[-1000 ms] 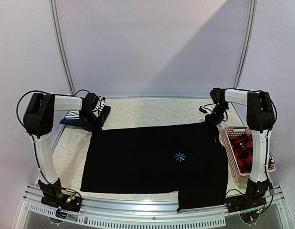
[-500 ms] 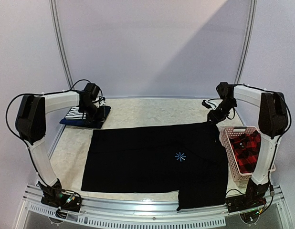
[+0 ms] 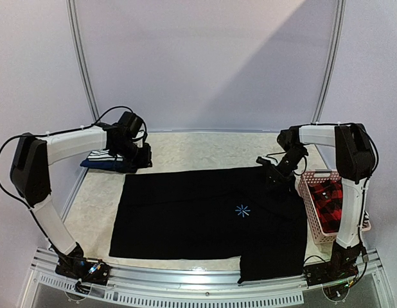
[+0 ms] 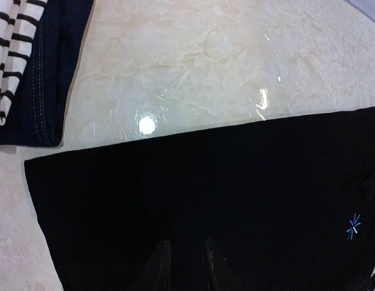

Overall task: Fold and stack the mixed laundry pile
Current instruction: Adjust the 1/3-folded T-shirt at the center of the board.

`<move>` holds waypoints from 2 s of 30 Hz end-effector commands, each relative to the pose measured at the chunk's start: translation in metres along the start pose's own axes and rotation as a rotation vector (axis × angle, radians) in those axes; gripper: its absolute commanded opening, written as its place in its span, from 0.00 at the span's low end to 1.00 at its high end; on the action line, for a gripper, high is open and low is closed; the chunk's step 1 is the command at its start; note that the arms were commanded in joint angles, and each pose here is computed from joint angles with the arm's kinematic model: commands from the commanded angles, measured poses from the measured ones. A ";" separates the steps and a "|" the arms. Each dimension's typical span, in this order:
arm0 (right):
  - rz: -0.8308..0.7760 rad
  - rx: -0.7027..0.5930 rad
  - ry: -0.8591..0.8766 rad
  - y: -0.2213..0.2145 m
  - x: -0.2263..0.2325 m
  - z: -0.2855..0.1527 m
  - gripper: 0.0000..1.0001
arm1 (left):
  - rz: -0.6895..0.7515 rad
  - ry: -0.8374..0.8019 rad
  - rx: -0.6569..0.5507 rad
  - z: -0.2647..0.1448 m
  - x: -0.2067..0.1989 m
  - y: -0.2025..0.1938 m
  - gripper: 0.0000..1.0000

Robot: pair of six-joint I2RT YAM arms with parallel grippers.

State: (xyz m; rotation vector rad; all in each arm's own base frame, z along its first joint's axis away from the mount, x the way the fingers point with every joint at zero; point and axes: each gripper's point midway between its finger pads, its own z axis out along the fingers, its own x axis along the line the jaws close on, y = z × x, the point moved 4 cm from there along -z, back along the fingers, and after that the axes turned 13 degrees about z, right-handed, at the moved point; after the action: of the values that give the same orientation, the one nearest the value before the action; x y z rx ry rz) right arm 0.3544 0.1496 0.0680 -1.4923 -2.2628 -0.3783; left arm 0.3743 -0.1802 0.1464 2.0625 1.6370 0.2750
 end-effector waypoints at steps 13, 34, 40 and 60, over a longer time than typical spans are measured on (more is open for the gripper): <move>-0.027 0.038 0.121 0.003 0.020 0.017 0.26 | -0.002 0.003 -0.009 -0.017 0.000 -0.015 0.19; -0.497 0.105 0.047 -0.090 0.145 -0.008 0.39 | 0.008 0.032 0.026 -0.014 0.005 -0.030 0.19; -0.361 -0.094 0.004 -0.028 0.103 -0.040 0.39 | 0.062 0.085 0.083 0.001 0.014 -0.035 0.21; 0.027 -0.251 -0.519 0.097 -0.097 -0.031 0.31 | 0.085 0.372 0.349 0.069 0.090 -0.042 0.17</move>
State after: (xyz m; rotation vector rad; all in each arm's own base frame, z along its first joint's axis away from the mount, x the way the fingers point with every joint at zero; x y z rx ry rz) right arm 0.4631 0.1149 0.0623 -1.7974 -2.6028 -0.4124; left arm 0.3871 -0.1222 0.0602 2.4491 1.8652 0.4399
